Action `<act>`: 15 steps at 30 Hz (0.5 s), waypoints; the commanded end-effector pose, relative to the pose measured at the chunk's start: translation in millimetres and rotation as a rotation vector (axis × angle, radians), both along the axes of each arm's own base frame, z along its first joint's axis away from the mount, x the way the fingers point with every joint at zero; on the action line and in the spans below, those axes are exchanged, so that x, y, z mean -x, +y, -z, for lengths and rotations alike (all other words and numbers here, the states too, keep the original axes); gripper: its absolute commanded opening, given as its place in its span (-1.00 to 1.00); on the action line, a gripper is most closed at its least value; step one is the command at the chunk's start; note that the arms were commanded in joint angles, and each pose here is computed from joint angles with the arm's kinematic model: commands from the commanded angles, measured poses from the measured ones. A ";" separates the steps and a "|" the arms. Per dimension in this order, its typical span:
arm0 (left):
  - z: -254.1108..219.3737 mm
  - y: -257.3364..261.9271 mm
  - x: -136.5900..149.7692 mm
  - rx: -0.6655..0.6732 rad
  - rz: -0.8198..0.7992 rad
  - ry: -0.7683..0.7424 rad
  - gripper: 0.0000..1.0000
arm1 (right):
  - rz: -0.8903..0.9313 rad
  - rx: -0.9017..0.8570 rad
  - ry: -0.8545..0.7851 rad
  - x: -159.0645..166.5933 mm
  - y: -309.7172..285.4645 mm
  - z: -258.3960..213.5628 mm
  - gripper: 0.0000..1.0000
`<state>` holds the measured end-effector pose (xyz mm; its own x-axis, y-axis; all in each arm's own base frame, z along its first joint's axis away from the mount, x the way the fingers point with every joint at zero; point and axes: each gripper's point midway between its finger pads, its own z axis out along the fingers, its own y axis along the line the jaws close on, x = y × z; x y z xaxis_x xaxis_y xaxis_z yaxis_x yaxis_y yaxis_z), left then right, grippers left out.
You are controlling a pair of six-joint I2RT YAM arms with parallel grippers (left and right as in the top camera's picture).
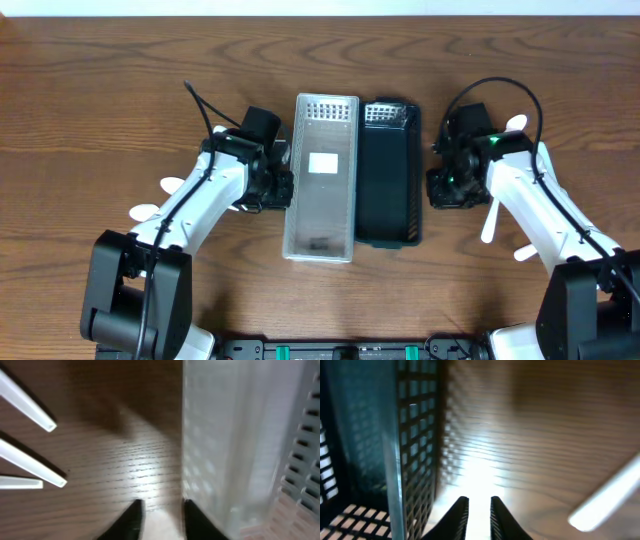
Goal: Pack container
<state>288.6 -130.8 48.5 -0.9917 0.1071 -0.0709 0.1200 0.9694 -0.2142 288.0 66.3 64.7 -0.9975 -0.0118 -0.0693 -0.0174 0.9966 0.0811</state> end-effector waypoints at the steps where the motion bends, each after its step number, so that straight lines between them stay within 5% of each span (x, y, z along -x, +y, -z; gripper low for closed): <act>1: -23.8 4.0 -24.4 0.009 -0.030 -0.086 -0.24 | 0.082 0.114 -0.099 -29.8 -28.4 -30.1 -0.55; 2: -29.6 5.5 -29.2 0.015 -0.038 -0.105 -0.13 | 0.094 0.111 -0.124 -37.5 -30.8 -42.8 -0.53; 5: -53.8 12.3 -43.8 0.034 -0.069 -0.175 0.22 | 0.120 0.082 -0.224 -64.1 -33.1 -80.5 0.52; 6: -61.8 14.7 -47.8 0.040 -0.079 -0.199 0.29 | 0.118 0.077 -0.269 -74.4 -33.9 -95.2 0.56; 9: -88.3 23.2 -55.9 0.059 -0.107 -0.276 0.39 | 0.233 0.068 -0.399 -102.0 -44.9 -134.4 0.15; 11: -104.0 29.5 -57.3 0.068 -0.125 -0.323 0.55 | 0.444 0.100 -0.489 -116.6 -70.8 -155.3 0.37; 15: -123.0 37.3 -56.7 0.079 -0.146 -0.378 0.62 | 0.661 0.111 -0.575 -134.9 -109.8 -162.1 0.25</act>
<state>342.0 -99.1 154.3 -0.9199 -0.0418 -0.3899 0.0653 0.9641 -0.2574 418.3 -4.6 223.0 -0.7457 0.3485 -0.5679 0.3529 0.9295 0.1070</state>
